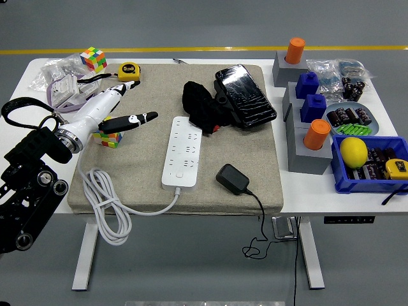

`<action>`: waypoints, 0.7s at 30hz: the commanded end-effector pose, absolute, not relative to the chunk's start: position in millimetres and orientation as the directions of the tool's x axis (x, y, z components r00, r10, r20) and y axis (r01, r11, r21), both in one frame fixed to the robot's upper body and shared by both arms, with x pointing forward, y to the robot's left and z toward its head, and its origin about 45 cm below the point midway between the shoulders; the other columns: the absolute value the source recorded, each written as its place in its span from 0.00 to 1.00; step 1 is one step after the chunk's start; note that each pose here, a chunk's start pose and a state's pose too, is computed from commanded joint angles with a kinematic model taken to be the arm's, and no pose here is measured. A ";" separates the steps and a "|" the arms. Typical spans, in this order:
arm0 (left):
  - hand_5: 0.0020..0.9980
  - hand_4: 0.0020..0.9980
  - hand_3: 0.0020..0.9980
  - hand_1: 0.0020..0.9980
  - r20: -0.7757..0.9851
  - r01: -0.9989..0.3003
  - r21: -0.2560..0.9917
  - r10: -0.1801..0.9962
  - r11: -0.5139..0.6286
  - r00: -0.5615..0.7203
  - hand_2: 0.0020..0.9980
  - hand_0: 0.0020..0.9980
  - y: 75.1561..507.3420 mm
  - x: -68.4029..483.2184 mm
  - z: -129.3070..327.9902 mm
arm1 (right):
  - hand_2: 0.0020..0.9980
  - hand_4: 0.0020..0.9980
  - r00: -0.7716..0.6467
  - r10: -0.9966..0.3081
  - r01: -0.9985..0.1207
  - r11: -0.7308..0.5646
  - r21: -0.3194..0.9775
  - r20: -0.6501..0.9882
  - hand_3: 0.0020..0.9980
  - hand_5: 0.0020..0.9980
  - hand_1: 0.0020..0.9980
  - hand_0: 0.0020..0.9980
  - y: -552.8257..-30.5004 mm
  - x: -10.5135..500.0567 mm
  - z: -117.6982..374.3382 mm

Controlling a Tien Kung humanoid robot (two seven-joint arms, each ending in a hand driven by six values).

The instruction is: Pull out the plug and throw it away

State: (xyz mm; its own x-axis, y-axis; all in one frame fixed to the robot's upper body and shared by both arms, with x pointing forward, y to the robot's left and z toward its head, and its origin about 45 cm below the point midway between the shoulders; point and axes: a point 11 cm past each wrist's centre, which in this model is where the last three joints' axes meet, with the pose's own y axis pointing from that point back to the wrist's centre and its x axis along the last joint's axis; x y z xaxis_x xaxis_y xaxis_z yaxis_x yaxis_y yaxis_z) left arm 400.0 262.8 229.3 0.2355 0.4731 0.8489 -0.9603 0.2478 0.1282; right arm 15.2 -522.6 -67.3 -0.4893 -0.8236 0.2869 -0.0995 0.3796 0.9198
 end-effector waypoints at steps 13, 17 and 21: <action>0.94 1.00 1.00 1.00 0.847 -0.960 0.133 0.475 0.245 0.239 1.00 1.00 262.9 399.4 227.4 | 0.67 1.00 -0.492 -0.822 -0.097 0.378 0.921 0.285 0.59 0.47 0.66 0.58 -521.3 13.3 -68.2; 0.94 1.00 1.00 1.00 0.847 -0.961 0.131 0.476 0.244 0.237 1.00 1.00 263.3 399.8 228.2 | 0.67 1.00 -0.493 -0.822 -0.097 0.379 0.921 0.286 0.59 0.47 0.66 0.57 -521.5 13.1 -68.1; 0.93 1.00 1.00 1.00 0.847 -0.961 0.132 0.477 0.242 0.236 1.00 1.00 263.8 399.8 228.2 | 0.67 1.00 -0.492 -0.822 -0.096 0.379 0.921 0.287 0.59 0.47 0.66 0.57 -521.5 12.6 -68.1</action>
State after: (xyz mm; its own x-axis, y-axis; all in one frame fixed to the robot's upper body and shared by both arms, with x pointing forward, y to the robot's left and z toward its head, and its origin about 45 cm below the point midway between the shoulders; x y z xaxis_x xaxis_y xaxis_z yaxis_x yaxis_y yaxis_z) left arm 399.8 263.8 228.2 0.2361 0.4768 0.8467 -0.9612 0.2423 0.1316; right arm 12.6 -521.5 -68.1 -0.4918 -0.8221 0.2868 -0.0961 0.3786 0.9205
